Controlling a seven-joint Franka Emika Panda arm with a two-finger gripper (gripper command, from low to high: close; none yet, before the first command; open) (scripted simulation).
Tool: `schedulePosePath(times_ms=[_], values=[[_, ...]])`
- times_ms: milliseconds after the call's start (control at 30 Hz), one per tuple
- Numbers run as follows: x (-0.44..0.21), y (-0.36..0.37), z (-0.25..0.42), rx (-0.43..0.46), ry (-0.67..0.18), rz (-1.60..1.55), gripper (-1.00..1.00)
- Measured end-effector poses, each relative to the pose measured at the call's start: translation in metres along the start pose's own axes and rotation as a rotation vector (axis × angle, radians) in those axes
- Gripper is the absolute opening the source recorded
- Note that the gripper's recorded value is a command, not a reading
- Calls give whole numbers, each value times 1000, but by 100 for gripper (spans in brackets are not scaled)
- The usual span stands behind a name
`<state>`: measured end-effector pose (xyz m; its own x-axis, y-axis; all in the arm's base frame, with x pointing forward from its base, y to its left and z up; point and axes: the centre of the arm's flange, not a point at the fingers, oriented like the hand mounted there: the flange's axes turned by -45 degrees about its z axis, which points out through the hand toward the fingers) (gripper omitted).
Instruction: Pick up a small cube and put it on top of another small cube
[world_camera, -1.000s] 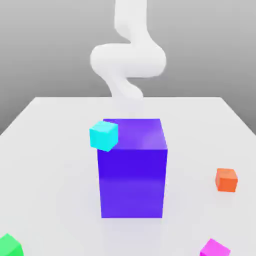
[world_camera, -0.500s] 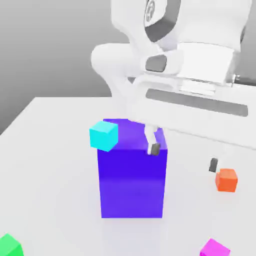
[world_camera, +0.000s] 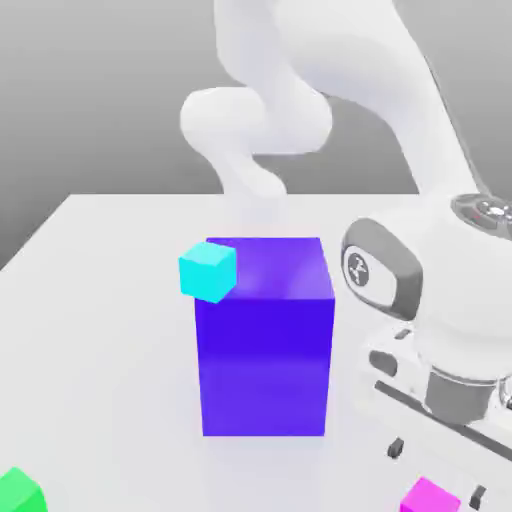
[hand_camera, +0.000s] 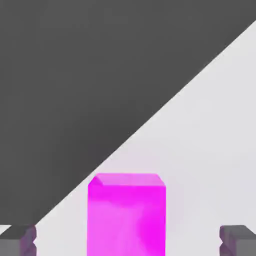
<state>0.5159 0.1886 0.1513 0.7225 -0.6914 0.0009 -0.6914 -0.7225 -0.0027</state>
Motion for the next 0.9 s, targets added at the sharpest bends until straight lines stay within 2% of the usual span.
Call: schedulePosePath(times_ms=[33, 233, 400, 667, 900], values=[[-1, 0, 14, -1, -1, 0, -100], [-1, 1, 21, 1, -1, 0, -100], [5, 3, -34, -1, 0, 13, -100], [168, 117, -59, -17, 3, 375, -100], [270, 262, -79, -7, 2, 696, -100]])
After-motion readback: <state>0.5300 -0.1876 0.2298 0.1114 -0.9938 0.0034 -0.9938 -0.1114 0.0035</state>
